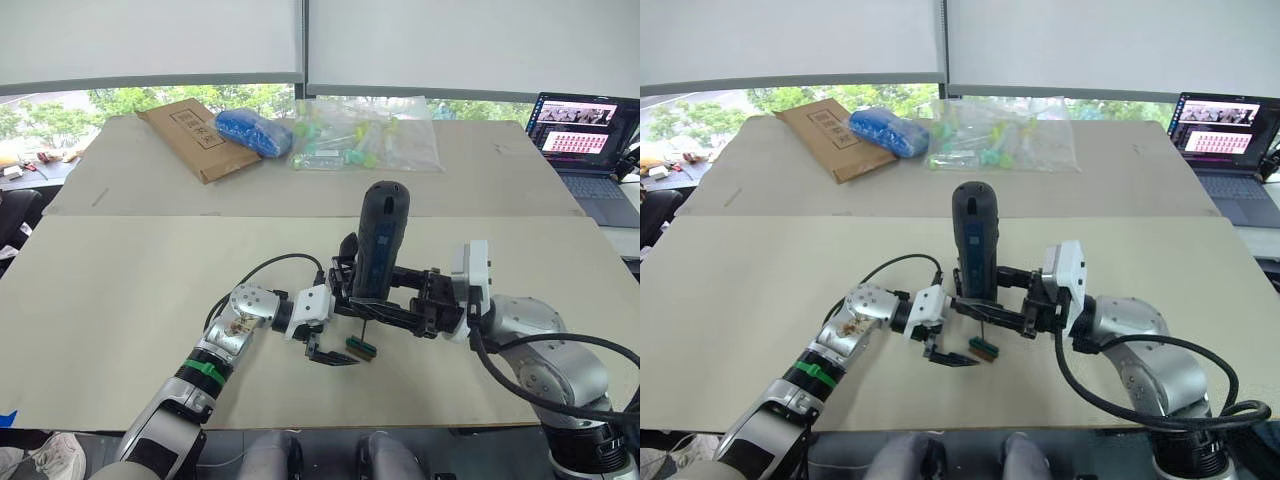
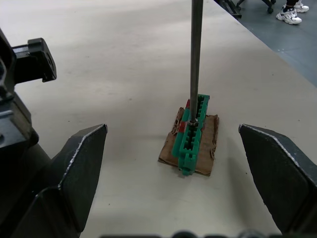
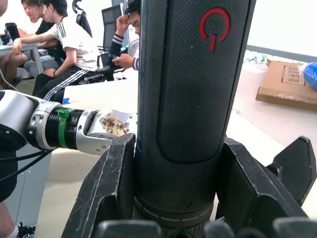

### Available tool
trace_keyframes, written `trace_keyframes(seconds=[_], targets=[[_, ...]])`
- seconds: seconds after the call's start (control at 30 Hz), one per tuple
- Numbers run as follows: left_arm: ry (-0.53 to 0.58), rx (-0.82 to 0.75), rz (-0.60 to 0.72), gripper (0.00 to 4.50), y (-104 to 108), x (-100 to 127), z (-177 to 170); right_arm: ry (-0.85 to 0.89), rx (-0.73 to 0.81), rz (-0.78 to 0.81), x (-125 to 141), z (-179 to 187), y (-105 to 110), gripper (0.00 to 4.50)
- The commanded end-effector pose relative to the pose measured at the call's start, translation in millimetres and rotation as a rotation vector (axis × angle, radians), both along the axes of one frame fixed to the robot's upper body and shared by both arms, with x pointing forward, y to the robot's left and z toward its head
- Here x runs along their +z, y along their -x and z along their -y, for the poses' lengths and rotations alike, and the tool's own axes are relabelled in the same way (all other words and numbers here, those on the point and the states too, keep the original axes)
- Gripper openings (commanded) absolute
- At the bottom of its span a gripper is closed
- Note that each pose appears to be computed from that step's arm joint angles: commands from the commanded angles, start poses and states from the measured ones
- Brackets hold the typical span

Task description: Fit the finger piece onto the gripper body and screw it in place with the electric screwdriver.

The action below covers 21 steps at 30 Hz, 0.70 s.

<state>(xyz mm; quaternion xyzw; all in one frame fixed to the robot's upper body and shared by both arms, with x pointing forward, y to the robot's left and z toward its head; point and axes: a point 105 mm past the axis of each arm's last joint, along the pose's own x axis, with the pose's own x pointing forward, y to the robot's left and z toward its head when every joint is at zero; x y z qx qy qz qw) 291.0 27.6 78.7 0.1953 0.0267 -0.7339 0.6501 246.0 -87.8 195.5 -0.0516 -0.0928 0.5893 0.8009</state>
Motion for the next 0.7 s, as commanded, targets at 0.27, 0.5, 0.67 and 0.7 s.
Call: trace_keyframes(seconds=[0.27,0.5,0.67,0.7], targets=[[0.022,-0.011,0.039,4.50,0.4,10.5,1.8,-0.016,0.023,0.063,13.9,-1.8,4.8,1.88],[0.063,0.104,-0.017,4.50,6.9,12.8,-24.3,-0.044,0.056,0.124,35.2,-7.7,16.1,1.88],[0.131,0.275,-0.065,4.50,6.2,22.4,-45.8,-0.064,0.053,0.132,47.0,-7.7,16.6,1.88],[0.137,0.303,-0.069,4.50,5.7,23.0,-49.1,-0.065,0.052,0.132,48.1,-7.5,16.4,1.88]])
